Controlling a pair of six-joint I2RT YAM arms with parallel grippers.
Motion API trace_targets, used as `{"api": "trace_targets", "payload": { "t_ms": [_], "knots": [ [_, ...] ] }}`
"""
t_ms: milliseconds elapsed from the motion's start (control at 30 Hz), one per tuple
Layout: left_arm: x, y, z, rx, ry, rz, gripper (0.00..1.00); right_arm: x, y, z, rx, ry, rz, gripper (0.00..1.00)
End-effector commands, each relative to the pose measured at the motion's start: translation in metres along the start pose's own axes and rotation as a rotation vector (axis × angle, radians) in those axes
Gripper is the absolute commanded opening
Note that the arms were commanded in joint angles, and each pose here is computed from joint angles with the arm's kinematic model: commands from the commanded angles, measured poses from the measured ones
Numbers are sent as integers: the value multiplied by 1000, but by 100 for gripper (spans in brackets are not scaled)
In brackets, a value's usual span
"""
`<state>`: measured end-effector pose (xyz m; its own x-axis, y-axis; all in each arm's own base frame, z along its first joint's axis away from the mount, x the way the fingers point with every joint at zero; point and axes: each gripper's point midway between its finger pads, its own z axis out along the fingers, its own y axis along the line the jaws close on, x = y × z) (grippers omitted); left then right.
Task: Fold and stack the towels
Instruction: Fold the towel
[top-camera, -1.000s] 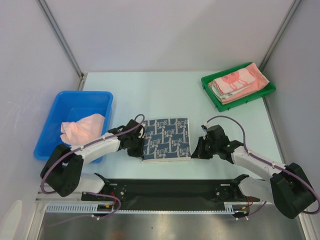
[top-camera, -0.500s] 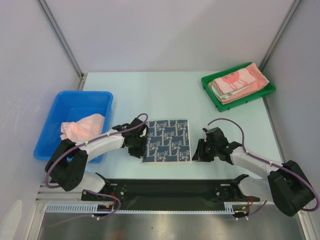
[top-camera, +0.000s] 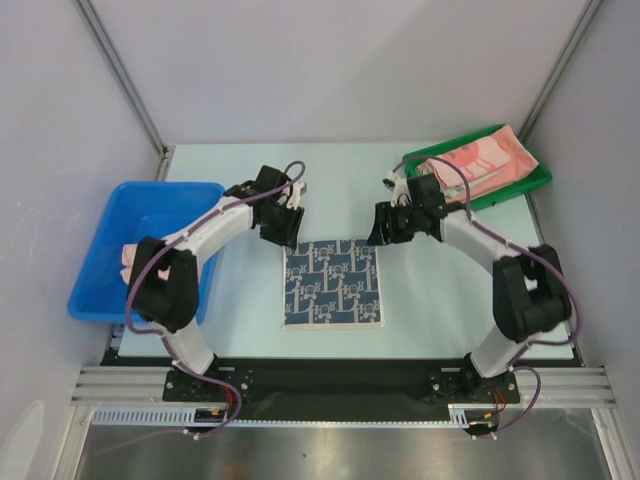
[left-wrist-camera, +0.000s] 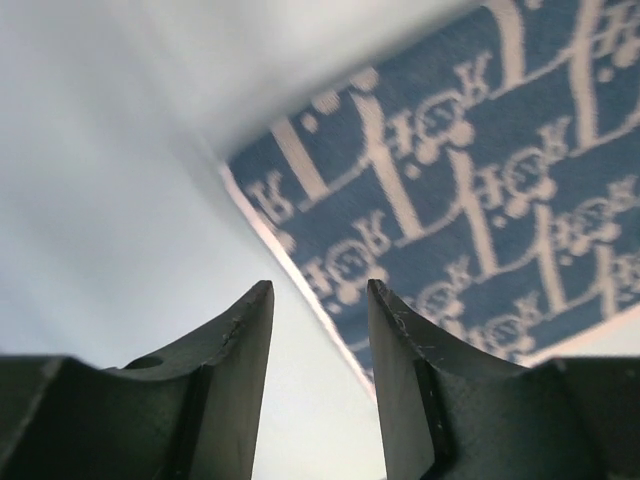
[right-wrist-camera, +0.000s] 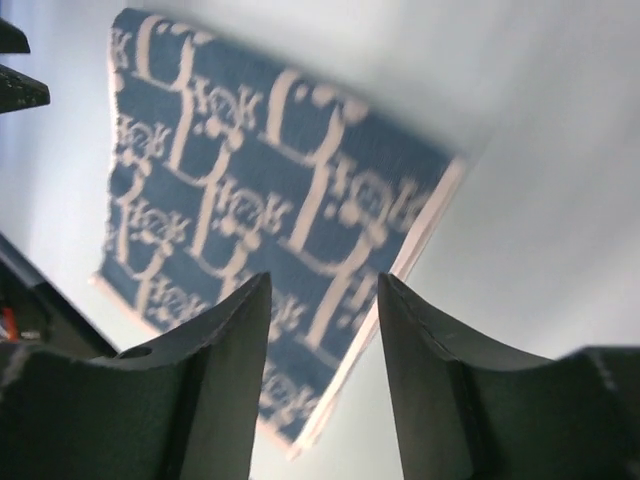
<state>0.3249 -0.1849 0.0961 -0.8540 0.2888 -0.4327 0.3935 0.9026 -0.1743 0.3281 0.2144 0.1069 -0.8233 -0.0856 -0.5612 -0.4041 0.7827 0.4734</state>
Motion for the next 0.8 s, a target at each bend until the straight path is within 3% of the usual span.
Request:
{"api": "trace_targets", "payload": {
  "t_ms": [0,133,333,567,767],
  "knots": [
    [-9,8,12,44,50,192,48,-5,-12,17,-69,117,-170,53],
    [-17,19,35,120,48,170,49,-14,-30,37,-98,172,-211,60],
    [-21,48,63,79,70,168,48,-12,-64,52,-109,243,-226,61],
    [-32,56,71,73,58,211,50,-9,-68,70,-218,257,-254,42],
    [-34,53,76,154,61,242,50,-10,-64,74,-279,237,-292,42]
  ]
}}
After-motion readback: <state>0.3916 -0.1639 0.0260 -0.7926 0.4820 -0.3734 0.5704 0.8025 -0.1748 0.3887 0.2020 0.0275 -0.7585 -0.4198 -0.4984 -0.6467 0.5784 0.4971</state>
